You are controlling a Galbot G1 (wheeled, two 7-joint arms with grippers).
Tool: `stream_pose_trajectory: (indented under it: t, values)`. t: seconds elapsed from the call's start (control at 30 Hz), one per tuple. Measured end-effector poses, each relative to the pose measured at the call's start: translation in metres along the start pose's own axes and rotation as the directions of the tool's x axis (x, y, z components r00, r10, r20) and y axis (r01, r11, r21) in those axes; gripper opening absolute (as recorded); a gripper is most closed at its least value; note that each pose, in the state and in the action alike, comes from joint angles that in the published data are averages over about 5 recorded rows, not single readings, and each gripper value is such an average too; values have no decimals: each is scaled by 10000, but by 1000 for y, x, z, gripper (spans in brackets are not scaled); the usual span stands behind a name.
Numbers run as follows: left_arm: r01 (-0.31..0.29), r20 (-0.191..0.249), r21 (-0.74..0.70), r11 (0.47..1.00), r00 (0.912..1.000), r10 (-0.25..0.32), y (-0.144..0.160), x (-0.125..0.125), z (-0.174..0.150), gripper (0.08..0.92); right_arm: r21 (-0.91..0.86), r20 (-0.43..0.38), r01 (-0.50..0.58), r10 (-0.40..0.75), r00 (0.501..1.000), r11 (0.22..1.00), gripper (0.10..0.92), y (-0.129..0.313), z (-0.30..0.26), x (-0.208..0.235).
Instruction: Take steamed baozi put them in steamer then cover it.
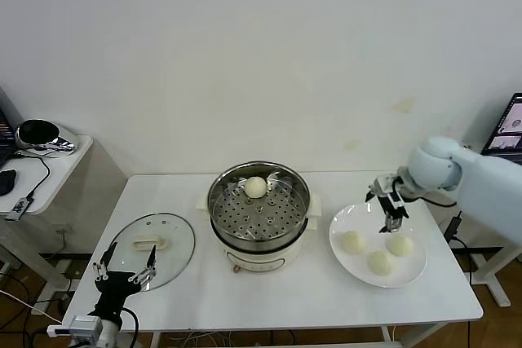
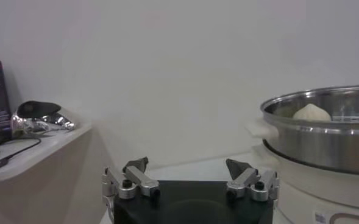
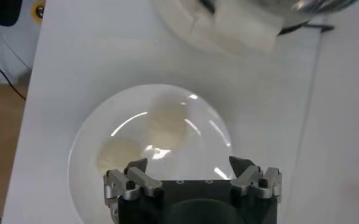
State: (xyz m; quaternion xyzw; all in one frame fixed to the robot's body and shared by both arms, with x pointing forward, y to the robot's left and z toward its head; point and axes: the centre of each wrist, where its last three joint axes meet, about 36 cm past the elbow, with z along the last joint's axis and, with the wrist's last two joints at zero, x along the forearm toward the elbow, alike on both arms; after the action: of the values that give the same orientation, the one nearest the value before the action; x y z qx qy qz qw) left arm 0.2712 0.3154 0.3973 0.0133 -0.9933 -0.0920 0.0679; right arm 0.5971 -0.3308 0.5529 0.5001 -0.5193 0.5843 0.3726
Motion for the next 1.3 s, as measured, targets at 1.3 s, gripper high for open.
stream_pose_trajectory:
  t: [1.3]
  values:
    - [86, -140, 213, 9997, 9999, -83, -5, -1, 9, 823, -276, -4, 333, -333, 9994, 9991, 560, -7, -18, -108]
